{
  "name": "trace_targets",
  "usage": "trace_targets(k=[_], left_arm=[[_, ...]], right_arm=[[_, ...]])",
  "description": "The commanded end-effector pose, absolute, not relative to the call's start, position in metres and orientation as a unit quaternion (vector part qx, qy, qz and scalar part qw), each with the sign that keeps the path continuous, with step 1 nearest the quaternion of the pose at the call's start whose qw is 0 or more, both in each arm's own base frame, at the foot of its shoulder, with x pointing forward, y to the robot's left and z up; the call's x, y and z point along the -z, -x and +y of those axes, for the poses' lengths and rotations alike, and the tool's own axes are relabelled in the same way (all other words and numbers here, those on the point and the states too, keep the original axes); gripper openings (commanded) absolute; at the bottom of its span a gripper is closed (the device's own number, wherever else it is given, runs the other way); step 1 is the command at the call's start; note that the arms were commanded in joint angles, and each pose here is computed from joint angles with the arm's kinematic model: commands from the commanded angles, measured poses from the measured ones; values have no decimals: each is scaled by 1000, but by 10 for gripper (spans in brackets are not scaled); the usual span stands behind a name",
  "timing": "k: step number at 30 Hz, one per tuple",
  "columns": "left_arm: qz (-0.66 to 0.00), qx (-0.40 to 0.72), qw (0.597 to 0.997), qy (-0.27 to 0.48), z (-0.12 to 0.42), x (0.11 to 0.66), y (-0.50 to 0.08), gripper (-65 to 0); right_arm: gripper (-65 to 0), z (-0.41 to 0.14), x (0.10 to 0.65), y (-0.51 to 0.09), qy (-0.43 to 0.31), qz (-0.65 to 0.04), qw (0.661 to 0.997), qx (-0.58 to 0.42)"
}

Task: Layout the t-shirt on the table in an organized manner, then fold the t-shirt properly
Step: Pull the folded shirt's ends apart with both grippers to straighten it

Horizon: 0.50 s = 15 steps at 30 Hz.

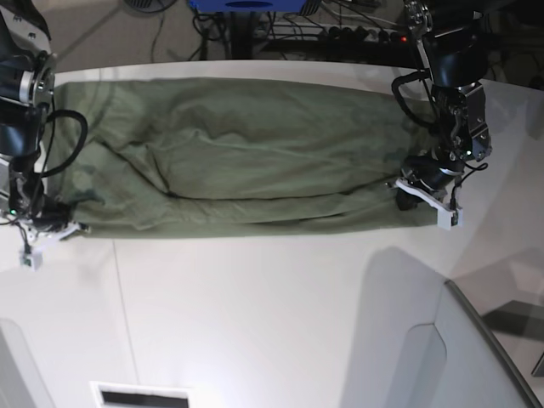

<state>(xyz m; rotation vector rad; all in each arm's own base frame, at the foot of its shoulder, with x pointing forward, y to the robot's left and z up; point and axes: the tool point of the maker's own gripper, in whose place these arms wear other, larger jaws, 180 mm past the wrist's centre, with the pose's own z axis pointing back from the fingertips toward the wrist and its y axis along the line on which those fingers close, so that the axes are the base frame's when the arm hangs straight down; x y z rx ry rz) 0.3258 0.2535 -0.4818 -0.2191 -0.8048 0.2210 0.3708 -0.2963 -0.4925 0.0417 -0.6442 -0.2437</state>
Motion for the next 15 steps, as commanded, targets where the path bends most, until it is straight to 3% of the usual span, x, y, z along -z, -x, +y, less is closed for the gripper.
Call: trace_targets(k=[1,15], left_arm=[[-400,-103,906,97,262,474,-331,-650],[-412,-102,901,96,264,465,-340,-650]], right_arm=[[-650,-314,479,-380,1,-330,935,127],[-650,-324,447,-401,27,-378,916,130]])
